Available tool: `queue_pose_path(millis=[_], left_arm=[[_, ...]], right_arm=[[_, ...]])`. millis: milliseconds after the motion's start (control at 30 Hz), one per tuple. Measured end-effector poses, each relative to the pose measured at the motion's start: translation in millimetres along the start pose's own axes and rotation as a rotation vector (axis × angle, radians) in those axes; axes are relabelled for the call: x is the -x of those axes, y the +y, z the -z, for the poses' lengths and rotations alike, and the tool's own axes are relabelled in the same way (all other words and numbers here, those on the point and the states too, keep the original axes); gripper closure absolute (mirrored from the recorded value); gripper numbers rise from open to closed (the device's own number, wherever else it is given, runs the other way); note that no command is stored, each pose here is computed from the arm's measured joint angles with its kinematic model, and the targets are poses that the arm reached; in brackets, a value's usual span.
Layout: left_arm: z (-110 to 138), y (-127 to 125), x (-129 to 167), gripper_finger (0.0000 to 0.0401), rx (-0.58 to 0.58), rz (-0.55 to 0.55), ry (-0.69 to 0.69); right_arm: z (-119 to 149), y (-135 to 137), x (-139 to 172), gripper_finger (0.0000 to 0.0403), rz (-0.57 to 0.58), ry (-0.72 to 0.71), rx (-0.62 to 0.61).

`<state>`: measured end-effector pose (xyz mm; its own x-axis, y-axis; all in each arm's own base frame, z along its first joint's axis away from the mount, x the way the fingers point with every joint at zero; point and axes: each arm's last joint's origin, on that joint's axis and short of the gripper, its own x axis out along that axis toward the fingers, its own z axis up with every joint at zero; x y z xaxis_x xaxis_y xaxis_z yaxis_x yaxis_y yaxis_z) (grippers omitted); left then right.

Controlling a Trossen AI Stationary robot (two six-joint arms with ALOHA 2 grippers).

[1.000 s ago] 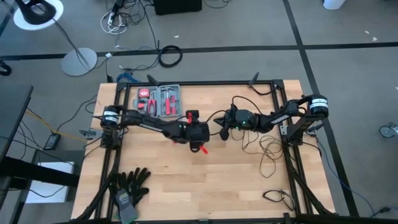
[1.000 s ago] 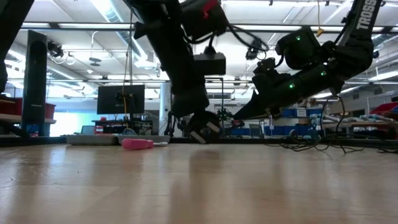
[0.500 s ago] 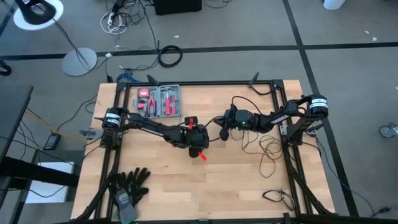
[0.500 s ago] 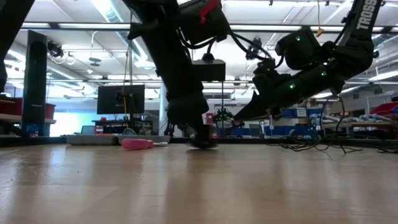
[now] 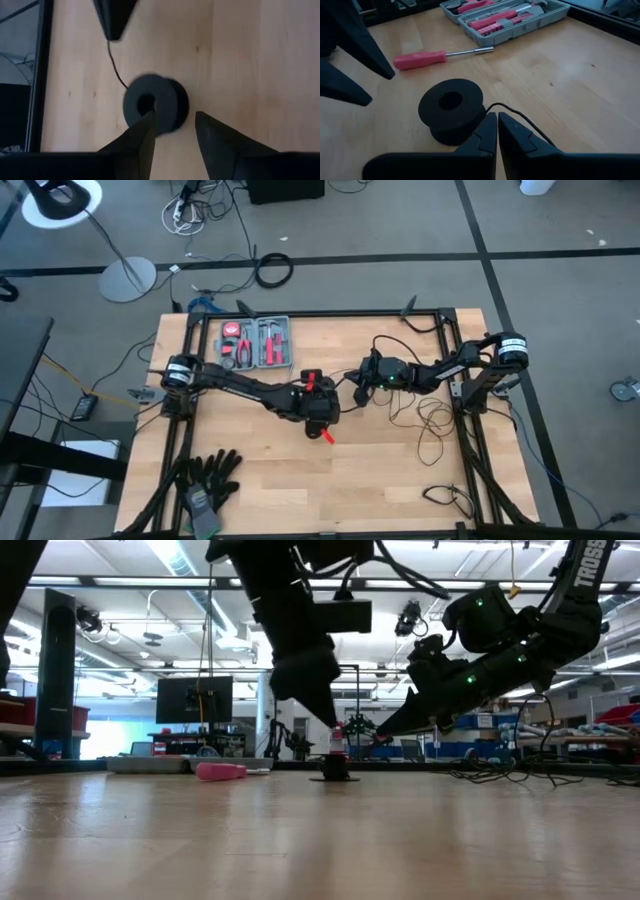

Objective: Coil cords
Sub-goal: Uncoil the black wire from the spool

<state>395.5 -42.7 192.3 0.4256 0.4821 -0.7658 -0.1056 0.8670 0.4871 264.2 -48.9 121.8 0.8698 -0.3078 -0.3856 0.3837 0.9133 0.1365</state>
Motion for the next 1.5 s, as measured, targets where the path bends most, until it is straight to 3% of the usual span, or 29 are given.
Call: queue_pose_path(millis=[167,333,633,800,1133,1333,1500], left_arm=[[-2,9,-6,0.0256,0.007,-0.011,-0.013],[13,30,-21,0.0256,0.026,-0.018,0.043],[42,89,-9,0.0256,0.229,0.142,-0.191],[63,100,-22,0.0256,0.292,0.261,-0.246],[54,134,-20,0.0243,0.405,0.199,-0.255],[50,149,-18,0.0201,0.43,0.186,-0.255],[48,153,-18,0.0168,0.429,0.107,-0.269]], right_arm=[[0,0,0,0.0386,0.0,0.002,0.0],[1,2,0,0.0386,-0.004,0.011,0.005],[2,2,0,0.0385,-0.004,0.017,0.015],[2,2,0,0.0387,-0.004,0.017,-0.009],[1,0,0,0.0385,0.003,0.014,0.077],[0,-6,-1,0.0385,0.022,0.011,0.076],[-1,-6,-1,0.0385,0.024,0.002,0.098]])
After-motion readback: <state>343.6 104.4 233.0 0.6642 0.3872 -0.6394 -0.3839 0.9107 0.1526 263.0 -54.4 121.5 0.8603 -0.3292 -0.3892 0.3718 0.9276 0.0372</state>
